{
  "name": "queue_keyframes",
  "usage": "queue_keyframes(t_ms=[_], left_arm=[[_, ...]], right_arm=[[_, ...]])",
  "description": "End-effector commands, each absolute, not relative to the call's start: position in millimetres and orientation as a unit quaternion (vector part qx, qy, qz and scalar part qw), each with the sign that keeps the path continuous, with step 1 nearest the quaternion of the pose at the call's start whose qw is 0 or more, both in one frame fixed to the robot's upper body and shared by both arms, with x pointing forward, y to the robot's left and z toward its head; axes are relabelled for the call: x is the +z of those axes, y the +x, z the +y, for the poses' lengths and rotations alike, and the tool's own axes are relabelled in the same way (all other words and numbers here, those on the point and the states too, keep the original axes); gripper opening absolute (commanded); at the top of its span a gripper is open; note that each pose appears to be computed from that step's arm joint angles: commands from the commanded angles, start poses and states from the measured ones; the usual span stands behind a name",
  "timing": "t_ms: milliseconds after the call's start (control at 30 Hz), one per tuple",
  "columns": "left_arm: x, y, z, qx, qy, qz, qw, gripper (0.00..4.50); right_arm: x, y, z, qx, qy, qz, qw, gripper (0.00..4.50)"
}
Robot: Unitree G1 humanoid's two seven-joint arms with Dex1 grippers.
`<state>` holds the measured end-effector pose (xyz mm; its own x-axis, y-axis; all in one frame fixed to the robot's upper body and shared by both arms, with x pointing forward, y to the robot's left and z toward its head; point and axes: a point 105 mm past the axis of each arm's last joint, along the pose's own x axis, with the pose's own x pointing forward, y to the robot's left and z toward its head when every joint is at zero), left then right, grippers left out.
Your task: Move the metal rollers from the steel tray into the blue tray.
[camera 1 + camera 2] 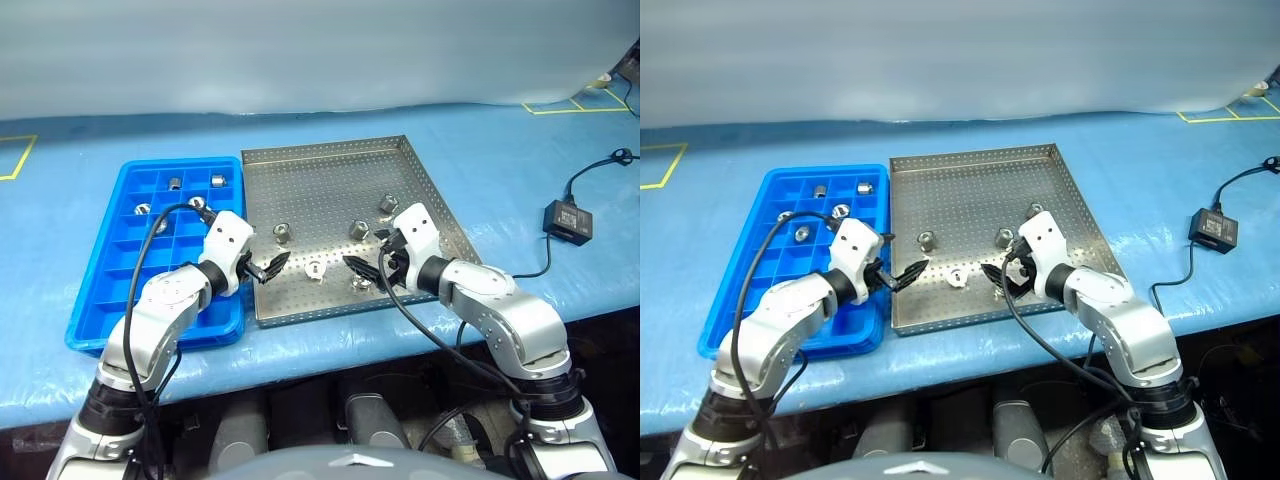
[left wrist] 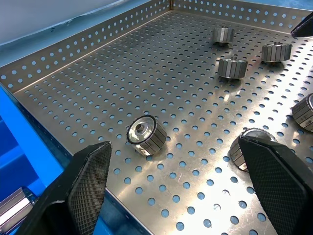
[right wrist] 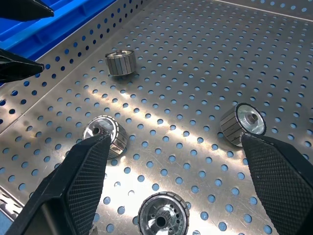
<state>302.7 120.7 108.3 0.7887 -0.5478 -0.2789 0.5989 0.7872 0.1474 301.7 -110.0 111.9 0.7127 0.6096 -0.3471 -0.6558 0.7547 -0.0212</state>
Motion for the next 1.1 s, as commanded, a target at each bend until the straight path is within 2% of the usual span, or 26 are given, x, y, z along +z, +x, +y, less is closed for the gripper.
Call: queue_keyframes(t_ms=[33, 1100], left_arm=[[124.6, 301.4, 117.8, -0.310, 0.126, 0.080, 0.939, 4.50], [125.6, 300.1, 112.6, -0.330, 0.125, 0.086, 0.932, 4.50]], right_arm=[[126.9, 303.9, -108.4, 0.347, -0.077, 0.130, 0.925, 4.47], [125.2, 302.2, -110.0, 0.341, -0.070, 0.130, 0.929, 4.47]])
